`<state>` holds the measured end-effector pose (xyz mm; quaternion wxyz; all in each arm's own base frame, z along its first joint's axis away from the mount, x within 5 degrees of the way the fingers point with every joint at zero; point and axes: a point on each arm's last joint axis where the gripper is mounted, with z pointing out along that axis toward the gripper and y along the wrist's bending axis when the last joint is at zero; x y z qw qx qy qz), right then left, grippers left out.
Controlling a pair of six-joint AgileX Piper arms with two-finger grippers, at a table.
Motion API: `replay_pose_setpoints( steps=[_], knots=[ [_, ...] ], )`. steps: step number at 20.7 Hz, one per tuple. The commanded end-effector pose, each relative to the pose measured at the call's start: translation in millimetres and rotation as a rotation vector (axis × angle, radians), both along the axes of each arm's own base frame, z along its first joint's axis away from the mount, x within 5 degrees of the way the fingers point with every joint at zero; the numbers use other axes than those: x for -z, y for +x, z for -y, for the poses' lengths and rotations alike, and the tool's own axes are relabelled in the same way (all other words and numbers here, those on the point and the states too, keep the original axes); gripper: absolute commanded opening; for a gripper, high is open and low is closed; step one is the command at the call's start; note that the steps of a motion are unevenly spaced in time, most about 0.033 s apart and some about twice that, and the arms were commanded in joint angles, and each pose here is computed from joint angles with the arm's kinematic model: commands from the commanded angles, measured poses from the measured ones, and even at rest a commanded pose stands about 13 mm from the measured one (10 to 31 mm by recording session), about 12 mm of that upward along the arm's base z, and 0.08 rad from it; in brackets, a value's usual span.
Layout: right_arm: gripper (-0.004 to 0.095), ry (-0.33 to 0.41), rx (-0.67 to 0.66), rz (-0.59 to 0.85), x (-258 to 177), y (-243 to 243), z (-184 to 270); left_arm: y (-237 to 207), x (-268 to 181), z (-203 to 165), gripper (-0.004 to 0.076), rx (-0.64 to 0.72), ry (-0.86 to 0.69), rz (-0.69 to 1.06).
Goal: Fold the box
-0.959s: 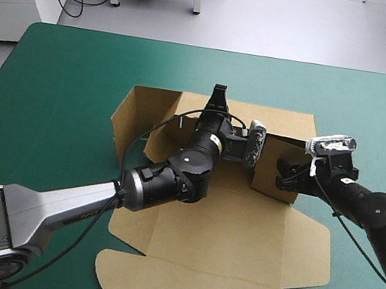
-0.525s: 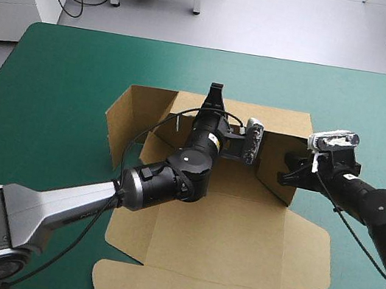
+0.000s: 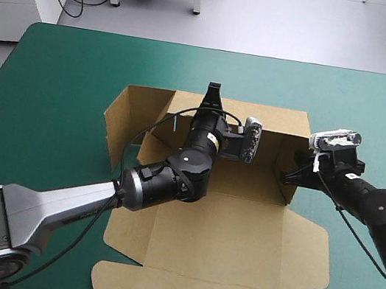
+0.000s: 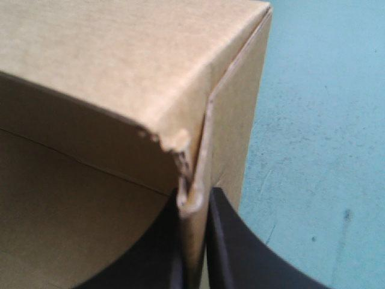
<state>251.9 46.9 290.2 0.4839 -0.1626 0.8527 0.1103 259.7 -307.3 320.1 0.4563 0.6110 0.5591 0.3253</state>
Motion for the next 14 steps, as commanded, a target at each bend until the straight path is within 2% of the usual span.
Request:
replay_pose_setpoints(
  steps=[1, 3, 6, 8, 14],
  knots=[
    [-0.0019, 0.021, -0.016, 0.059, -18.2, -0.4, -2.5, -10.1, -33.7, 0.2, -0.0001, 0.076, -0.102, 0.058],
    [-0.0019, 0.02, -0.01, 0.063, -18.4, 0.0, -2.0, -11.7, -36.3, -2.6, 0.0053, 0.066, -0.117, 0.043],
    [-0.0019, 0.027, 0.01, 0.069, -19.1, 0.9, -0.8, -23.3, -47.4, -5.3, 0.0193, 0.07, -0.141, 0.041],
    [-0.0019, 0.033, 0.032, 0.076, -19.9, 1.8, 0.5, -35.3, -54.2, -2.2, 0.0237, 0.099, -0.16, 0.045],
    [-0.0019, 0.039, 0.043, 0.078, -20.2, 2.2, 1.1, -64.0, -54.9, 3.7, 0.0244, 0.131, -0.136, -0.039]
  ],
)
